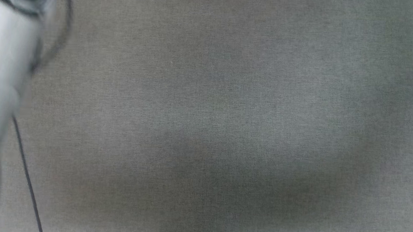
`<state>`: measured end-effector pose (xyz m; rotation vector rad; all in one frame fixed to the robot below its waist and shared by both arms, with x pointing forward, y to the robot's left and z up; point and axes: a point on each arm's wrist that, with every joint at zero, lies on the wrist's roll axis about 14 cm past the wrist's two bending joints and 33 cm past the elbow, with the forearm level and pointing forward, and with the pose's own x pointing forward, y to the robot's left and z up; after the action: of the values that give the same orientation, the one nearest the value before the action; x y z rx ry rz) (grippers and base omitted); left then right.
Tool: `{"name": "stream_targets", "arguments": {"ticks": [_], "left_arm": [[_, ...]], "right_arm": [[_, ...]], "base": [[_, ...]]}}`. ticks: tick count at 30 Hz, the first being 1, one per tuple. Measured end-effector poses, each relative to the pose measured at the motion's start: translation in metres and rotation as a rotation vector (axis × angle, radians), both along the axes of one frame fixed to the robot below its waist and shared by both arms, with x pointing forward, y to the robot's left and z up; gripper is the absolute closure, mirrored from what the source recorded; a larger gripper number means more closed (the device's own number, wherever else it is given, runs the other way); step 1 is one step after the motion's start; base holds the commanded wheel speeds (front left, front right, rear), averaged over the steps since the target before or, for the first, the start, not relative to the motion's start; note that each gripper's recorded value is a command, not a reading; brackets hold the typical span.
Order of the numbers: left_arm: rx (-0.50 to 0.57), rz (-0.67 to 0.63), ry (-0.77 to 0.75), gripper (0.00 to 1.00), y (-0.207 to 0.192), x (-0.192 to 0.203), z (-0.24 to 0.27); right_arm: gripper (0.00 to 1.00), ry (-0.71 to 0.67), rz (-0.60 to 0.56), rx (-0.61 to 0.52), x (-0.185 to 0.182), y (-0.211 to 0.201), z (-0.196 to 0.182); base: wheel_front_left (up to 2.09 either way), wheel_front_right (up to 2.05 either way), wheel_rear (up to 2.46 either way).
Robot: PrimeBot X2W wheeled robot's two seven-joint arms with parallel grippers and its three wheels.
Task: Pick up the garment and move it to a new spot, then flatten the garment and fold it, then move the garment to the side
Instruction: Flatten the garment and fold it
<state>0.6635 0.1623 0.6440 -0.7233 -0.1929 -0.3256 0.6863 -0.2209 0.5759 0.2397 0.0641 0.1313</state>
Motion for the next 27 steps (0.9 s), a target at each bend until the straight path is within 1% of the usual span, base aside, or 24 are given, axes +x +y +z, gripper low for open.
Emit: {"name": "stream_targets", "arguments": {"ticks": [4,6,7,9,13,17,21,27], "left_arm": [[-0.072,-0.057,0.104,1.0,-0.009,-0.029,-0.053],[-0.049,-0.084,0.17,1.0,-0.011,-0.05,-0.085],[-0.056,-0.099,0.2,1.0,-0.012,-0.062,-0.098],[-0.064,-0.13,0.247,1.0,-0.017,-0.087,-0.117],[-0.115,-0.186,0.329,1.0,-0.029,-0.137,-0.142],[-0.087,-0.222,0.411,1.0,-0.033,-0.182,-0.167],[-0.089,-0.253,0.456,1.0,-0.038,-0.219,-0.177],[-0.109,-0.236,0.493,1.0,-0.029,-0.264,-0.181]], "right_arm": [[1.0,0.115,0.052,0.009,-0.023,0.005,-0.053],[1.0,0.191,0.091,0.026,-0.042,0.011,-0.082],[1.0,0.226,0.101,0.052,-0.052,0.012,-0.094],[1.0,0.283,0.14,0.052,-0.074,0.014,-0.111],[1.0,0.39,0.157,0.095,-0.123,0.002,-0.139],[1.0,0.461,0.198,0.139,-0.167,0.003,-0.151],[1.0,0.513,0.228,0.154,-0.206,0.001,-0.157],[1.0,0.585,0.247,0.169,-0.259,-0.007,-0.161]], "base": [[0.0,0.0,0.0],[0.0,0.0,0.0],[0.0,0.0,0.0],[0.0,0.0,0.0],[0.0,0.0,0.0],[0.0,0.0,0.0],[0.0,0.0,0.0],[0.0,0.0,0.0]]}}
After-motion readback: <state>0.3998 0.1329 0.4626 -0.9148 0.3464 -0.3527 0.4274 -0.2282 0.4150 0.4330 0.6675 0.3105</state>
